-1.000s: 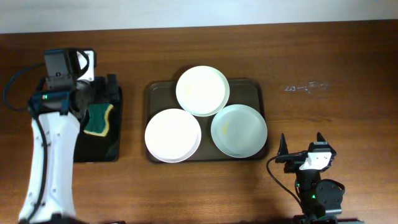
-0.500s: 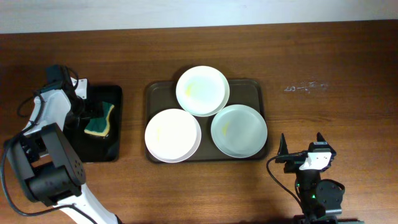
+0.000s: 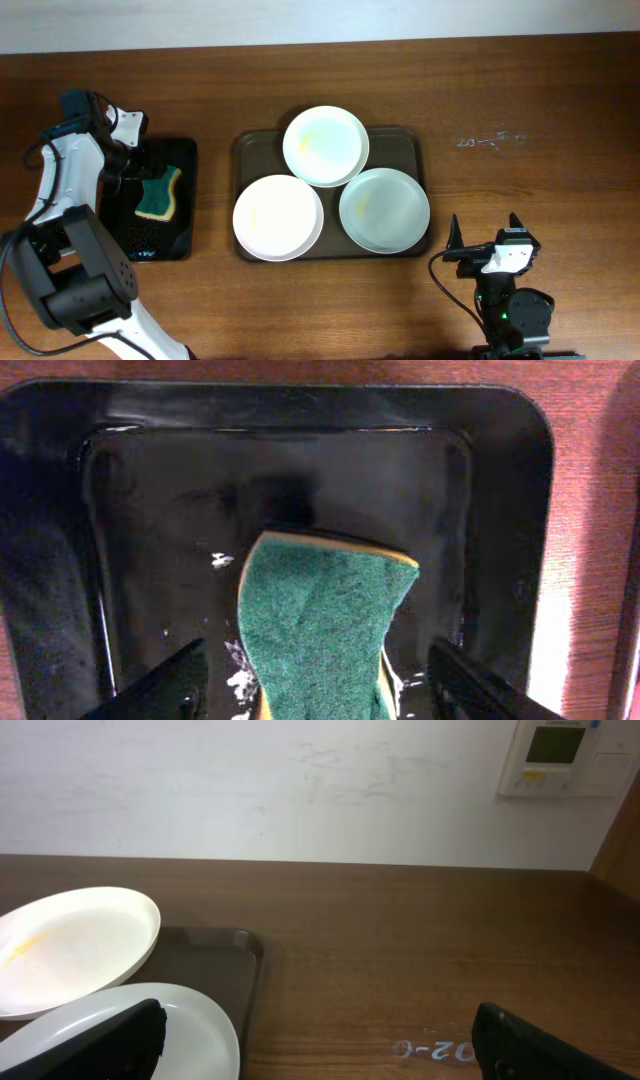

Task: Clean dirty plates on tray and stack at the side
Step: 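Reach the left gripper to the green sponge and grasp it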

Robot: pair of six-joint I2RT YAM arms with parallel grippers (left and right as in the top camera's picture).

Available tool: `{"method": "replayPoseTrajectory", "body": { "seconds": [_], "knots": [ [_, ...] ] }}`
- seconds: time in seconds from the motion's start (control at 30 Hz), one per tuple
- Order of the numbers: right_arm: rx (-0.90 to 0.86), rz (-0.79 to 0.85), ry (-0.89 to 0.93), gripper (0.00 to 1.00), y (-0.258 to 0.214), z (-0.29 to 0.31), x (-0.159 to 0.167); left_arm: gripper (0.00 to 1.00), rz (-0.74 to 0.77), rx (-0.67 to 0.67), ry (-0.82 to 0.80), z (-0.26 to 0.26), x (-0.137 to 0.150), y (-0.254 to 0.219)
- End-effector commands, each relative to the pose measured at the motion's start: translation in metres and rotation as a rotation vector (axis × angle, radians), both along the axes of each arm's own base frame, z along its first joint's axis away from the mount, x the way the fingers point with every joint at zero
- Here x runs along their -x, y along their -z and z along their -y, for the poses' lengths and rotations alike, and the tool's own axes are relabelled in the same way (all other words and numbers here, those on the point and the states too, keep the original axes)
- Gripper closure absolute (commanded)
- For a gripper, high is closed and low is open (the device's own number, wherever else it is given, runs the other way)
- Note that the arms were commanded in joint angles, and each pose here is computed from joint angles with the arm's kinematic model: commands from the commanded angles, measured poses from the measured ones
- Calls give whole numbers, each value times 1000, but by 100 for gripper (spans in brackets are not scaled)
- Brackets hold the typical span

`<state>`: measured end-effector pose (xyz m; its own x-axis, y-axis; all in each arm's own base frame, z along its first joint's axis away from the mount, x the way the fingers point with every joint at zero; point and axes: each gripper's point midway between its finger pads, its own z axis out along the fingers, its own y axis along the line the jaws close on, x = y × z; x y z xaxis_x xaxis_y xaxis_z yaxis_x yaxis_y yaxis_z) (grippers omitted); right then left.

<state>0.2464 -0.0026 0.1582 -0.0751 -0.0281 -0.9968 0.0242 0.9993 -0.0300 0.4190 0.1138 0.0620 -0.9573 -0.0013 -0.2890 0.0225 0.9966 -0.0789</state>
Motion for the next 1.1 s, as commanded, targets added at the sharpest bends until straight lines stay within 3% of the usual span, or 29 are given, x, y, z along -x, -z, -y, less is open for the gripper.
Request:
{"method": "replayPoseTrajectory", "body": {
  "seconds": [0.0, 0.1, 0.13, 0.2, 0.33, 0.37, 0.43, 0.47, 0.5, 0.53, 0.67, 0.7, 0.77, 0.83, 0.87, 0.9, 0.97, 1.03, 1.07],
  "knots": [
    [-3, -4, 6, 2, 3, 0, 0, 25, -42, -30, 0, -1, 18, 15],
    [-3, -4, 6, 2, 2, 0, 0, 20, -45, -26, 1, 2, 24, 33],
    [-3, -4, 6, 2, 2, 0, 0, 22, -47, -26, 1, 3, 27, 39],
    [-3, -4, 6, 2, 2, 1, 0, 36, -70, -44, -5, 1, 35, 49],
    [-3, -4, 6, 2, 2, 0, 0, 42, -89, -58, -9, -1, 40, 53],
    [-3, -4, 6, 2, 2, 0, 0, 48, -89, -58, -8, -1, 41, 53],
    [-3, -4, 6, 2, 2, 0, 0, 97, -79, -62, -9, -1, 38, 52],
    [-3, -4, 6, 1, 2, 1, 0, 100, -71, -64, -9, -2, 36, 52],
    [-3, -4, 6, 2, 3, 0, 0, 60, -55, -68, -10, -3, 33, 51],
    [-3, -4, 6, 2, 3, 0, 0, 0, -42, -73, -11, -4, 29, 50],
    [-3, -4, 6, 2, 2, 1, 0, 1, 46, -69, -5, -5, 10, 44],
    [-3, -4, 6, 2, 2, 1, 0, 5, 69, -40, 6, 0, 5, 43],
    [-3, -4, 6, 2, 2, 0, 0, 39, 54, -29, 7, 3, 12, 51],
    [-3, -4, 6, 1, 2, 1, 0, 84, 23, -18, 7, 7, 23, 60],
    [-3, -4, 6, 2, 2, 1, 0, 88, 11, -14, 7, 8, 27, 63],
    [-3, -4, 6, 1, 2, 0, 0, 89, 8, -13, 7, 9, 27, 64],
    [-3, -4, 6, 2, 2, 1, 0, 1, -9, -6, 7, 10, 32, 65],
    [-3, -4, 6, 1, 2, 0, 0, 1, -17, -4, 7, 11, 33, 65],
    [-3, -4, 6, 2, 2, 0, 0, 11, -19, -3, 7, 11, 34, 65]
  ]
}}
